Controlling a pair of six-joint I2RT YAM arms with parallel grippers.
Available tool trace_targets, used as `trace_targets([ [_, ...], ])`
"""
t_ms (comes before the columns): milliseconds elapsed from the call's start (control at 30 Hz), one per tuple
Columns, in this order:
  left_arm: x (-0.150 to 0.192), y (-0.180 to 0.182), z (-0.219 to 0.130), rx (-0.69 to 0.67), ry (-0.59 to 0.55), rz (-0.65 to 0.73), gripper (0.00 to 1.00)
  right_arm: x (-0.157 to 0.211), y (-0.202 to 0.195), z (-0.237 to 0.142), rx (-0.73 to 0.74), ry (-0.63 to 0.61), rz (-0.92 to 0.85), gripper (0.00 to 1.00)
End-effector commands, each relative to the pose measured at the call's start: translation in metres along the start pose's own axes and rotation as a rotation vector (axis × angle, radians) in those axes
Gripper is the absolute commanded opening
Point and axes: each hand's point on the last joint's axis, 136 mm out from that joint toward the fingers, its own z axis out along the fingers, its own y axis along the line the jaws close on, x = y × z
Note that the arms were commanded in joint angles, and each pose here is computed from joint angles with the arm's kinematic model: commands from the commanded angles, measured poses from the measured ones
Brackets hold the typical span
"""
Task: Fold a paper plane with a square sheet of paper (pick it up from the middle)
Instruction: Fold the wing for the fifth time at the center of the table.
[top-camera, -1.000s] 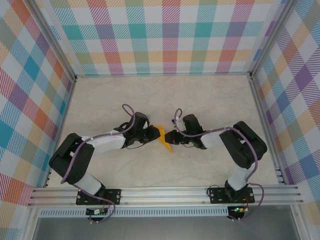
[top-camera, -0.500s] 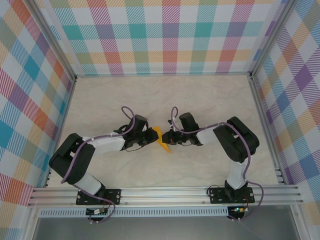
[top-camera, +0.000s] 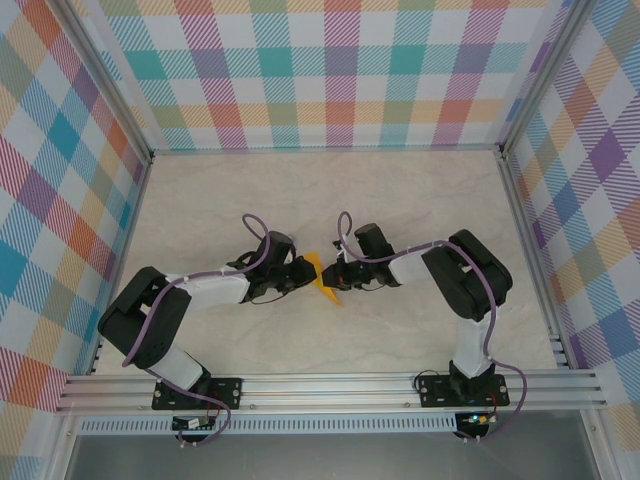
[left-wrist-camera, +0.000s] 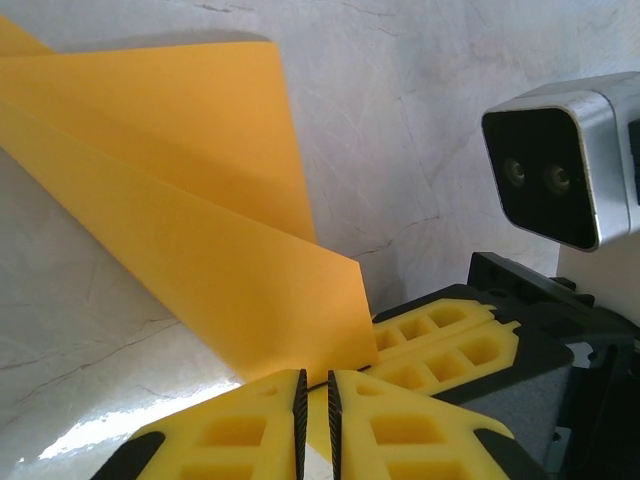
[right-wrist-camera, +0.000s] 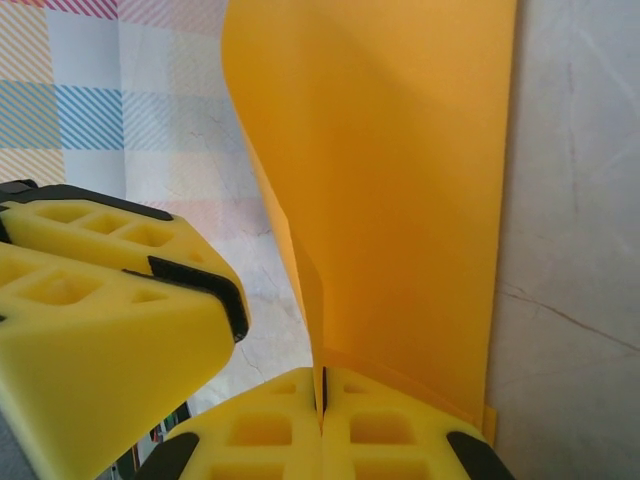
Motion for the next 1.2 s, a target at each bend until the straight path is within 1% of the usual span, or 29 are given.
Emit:
trace_targets([
  [0, 0.004, 0.000, 0.002, 0.002, 0.001, 0.021, 0.16, 0.000, -0.001, 0.002, -0.003, 0.020, -0.009, 0.04],
  [100, 0.005, 0.006, 0.006, -0.022, 0.009, 0.019, 0.16, 0.000, -0.003, 0.002, 0.003, 0.021, -0.004, 0.04],
  [367, 0.004, 0.006, 0.008, -0.017, 0.005, 0.025, 0.15, 0.001, -0.008, 0.003, 0.023, 0.021, 0.021, 0.03],
  [733, 0.007, 0.010, 0.009, -0.013, 0.005, 0.027, 0.15, -0.002, 0.000, 0.003, -0.010, 0.024, 0.047, 0.01],
  [1167, 0.004, 0.010, 0.016, -0.023, 0.005, 0.042, 0.14, -0.001, -0.005, 0.004, 0.002, 0.033, 0.073, 0.02],
])
